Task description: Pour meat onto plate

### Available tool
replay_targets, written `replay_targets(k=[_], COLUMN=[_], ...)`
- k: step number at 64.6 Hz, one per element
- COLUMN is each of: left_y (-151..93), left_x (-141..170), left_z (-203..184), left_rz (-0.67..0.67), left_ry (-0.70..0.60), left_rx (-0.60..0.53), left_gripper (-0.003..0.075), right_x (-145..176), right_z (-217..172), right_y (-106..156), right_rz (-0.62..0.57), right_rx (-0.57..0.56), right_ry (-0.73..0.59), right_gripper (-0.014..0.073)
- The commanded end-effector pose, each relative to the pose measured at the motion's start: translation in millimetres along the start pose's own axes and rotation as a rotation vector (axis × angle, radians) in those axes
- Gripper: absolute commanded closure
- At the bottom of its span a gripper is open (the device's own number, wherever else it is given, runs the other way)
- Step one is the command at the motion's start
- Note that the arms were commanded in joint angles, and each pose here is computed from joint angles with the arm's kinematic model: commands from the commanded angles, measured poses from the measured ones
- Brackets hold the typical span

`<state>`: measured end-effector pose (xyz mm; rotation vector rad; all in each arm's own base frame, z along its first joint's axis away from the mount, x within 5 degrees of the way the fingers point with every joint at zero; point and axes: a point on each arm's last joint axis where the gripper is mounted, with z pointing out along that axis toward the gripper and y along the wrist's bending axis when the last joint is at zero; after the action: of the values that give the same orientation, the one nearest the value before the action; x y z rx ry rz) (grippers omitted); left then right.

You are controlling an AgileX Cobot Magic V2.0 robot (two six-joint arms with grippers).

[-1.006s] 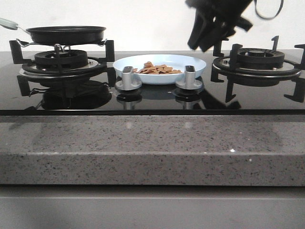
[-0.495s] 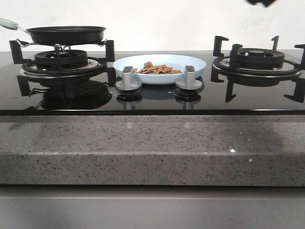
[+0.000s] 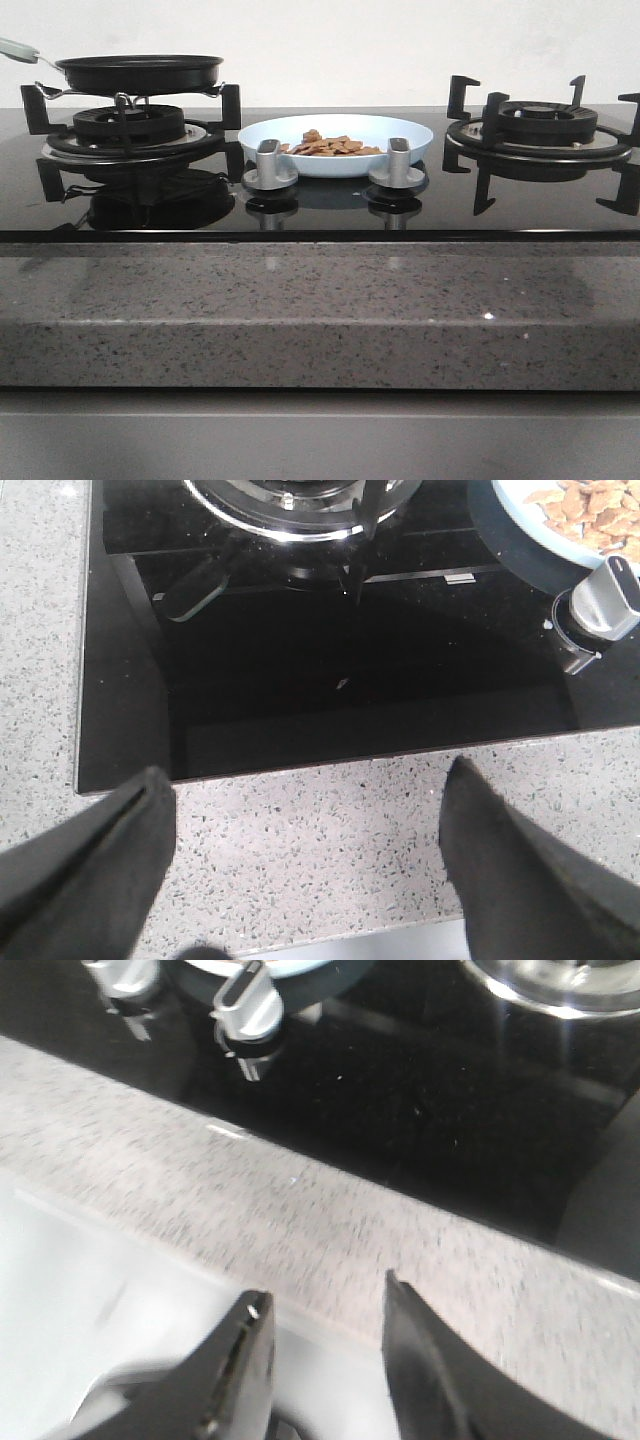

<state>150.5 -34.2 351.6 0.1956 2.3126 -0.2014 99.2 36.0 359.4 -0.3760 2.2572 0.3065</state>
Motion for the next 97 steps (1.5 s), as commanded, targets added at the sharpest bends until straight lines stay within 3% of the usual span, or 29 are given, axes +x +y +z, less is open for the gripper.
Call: replay_targets(k=[1,11,26,34,48,54,92,97], left_y=[-3,-3,-3,-3,-3,-3,-3,-2], left_x=[-13,-14,-14,-14,-14,-14,-13,-9], left_z=[-7,-7,-7,-7,-7,-7,-6,-15], left_rz=[-0.009,-0.009,-0.009,-0.009,-0.009,-0.009,-0.008,0.014], left_ry=[-0.109,-0.116,-0.116,-0.116,-0.116,-0.116,-0.116,-0.161], left_rx=[0.017,0.016,0.016,0.016,0.016,0.016,0.018,0.002], left_gripper=[0.0189,0.0189,0.0221,0.0360,0.0639,0.0737,0.0741,0.0741], right_x=[9,38,50,51,51,51,51,51], right_z=[-20,-29,-20,-20,-20,-20,-20,-20], right_y=[5,10,10,10,10,10,10,10], right_rz=[-0.006,-0.017,-0.004,-0.003,-0.003,-0.003,-0.002,-0.002], right_rx=[0.012,0.016,0.002,0.002,0.001,0.001,-0.001,-0.002], right_ry=[-0.154,-0.209,-0.161,-0.159,-0.159,-0.159,-0.158,-0.157], right_gripper=[0.0292,0.0292,0.0293,0.0368,0.0644,0.0711,0.0710,0.0710])
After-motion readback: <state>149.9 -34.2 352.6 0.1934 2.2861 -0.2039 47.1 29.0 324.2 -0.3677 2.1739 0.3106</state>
